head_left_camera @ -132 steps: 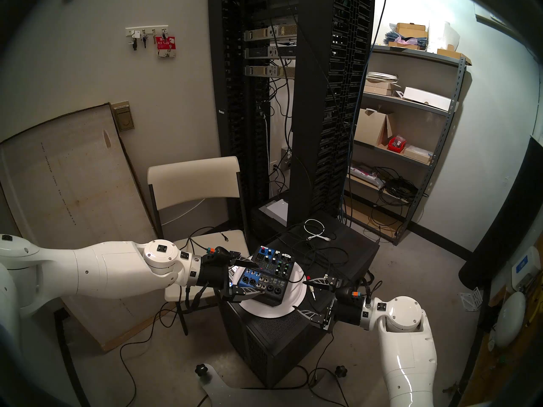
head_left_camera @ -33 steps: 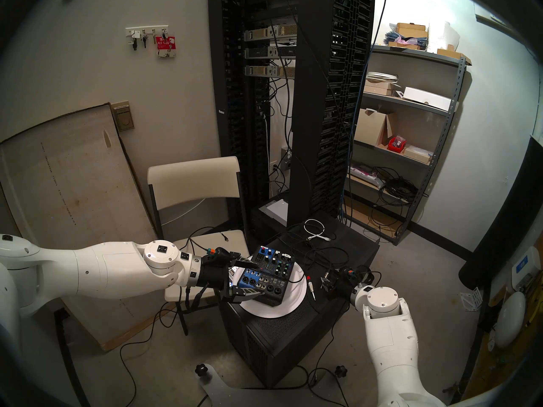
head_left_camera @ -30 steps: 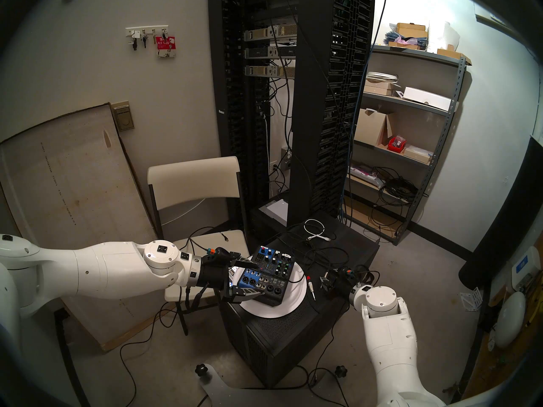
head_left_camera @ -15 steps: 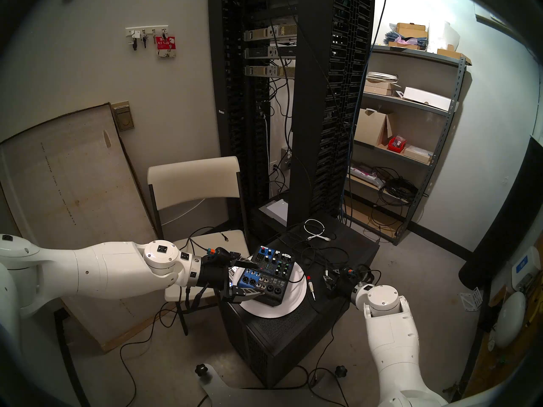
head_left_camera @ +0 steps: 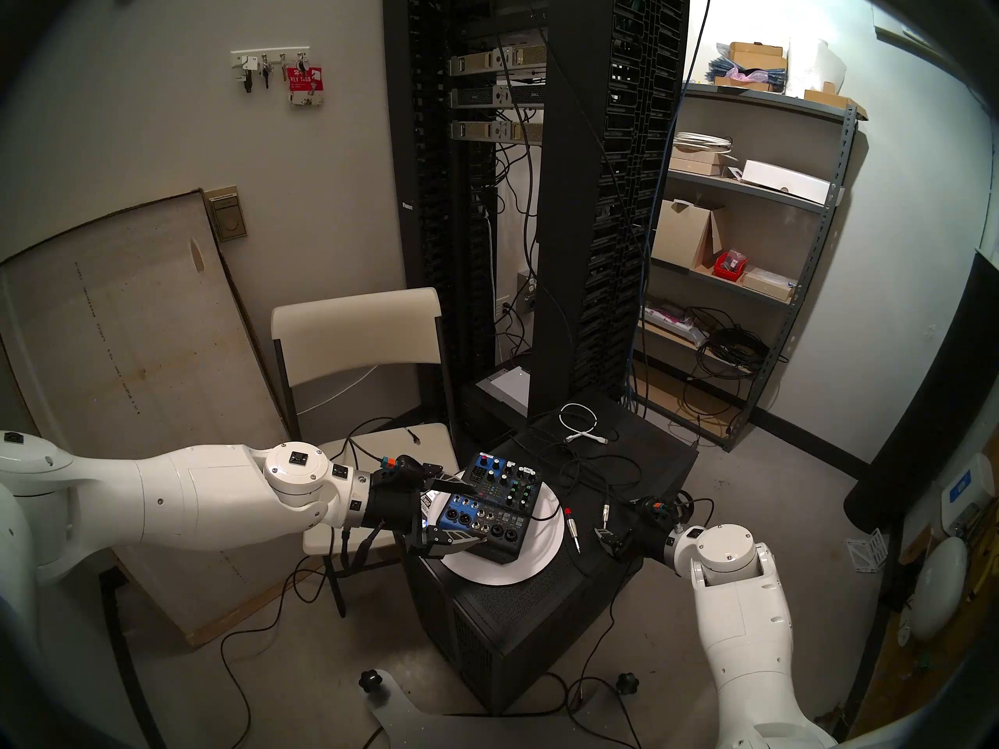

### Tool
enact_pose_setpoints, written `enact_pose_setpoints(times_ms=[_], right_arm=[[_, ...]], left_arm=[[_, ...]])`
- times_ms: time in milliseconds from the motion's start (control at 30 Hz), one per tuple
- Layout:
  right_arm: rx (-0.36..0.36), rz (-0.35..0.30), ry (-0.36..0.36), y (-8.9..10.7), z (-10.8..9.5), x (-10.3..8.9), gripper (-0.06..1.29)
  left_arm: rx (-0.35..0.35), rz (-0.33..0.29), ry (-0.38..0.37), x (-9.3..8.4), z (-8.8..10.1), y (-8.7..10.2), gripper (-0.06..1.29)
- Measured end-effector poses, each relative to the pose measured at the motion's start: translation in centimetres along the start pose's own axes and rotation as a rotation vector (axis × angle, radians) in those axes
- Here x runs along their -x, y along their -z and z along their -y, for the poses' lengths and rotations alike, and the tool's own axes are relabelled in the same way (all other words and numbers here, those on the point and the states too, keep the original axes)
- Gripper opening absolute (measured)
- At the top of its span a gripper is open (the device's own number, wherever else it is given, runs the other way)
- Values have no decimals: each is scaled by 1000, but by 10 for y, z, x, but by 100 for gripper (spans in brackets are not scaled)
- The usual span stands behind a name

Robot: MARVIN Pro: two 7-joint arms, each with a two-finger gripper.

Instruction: Insert aux cable

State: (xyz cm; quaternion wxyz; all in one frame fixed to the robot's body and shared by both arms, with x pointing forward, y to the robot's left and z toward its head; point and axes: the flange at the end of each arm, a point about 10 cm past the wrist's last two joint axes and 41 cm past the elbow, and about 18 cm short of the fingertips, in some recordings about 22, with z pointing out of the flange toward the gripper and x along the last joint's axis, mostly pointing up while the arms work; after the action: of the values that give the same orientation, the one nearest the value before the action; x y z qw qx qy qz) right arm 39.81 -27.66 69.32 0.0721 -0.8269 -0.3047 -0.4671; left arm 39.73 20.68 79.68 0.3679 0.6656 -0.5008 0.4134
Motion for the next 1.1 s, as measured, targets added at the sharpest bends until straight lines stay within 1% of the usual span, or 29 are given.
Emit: enact_pose_setpoints(times_ms=[67,100,167,467,600,667,767,933,1000,1100], right_arm=[[-3,-1,-1,0,-1,-2,109],[-4,-2,-2,1,-1,-3,116],[-6,-3,-5,0,-1,-4,118],[-8,-11,-17,-10,0,-13,119],[-11,-1,-28,-19,2,-10,109],[-12,1,-29,-21,3,-9,107],[-9,2,-26,-26,2,-11,99],[-1,4,-22,-30,-2,-13,91],[3,4,-19,-31,-4,-14,83],[7,5,-14,-32,-7,-14,83]], left_arm=[[0,0,0,0,0,0,127],[0,0,0,0,0,0,127],[0,0,0,0,0,0,127],[0,0,0,0,0,0,127],[0,0,0,0,0,0,127],[0,0,0,0,0,0,127],[0,0,0,0,0,0,127],[0,0,0,0,0,0,127],[0,0,0,0,0,0,127],[0,0,0,0,0,0,127]])
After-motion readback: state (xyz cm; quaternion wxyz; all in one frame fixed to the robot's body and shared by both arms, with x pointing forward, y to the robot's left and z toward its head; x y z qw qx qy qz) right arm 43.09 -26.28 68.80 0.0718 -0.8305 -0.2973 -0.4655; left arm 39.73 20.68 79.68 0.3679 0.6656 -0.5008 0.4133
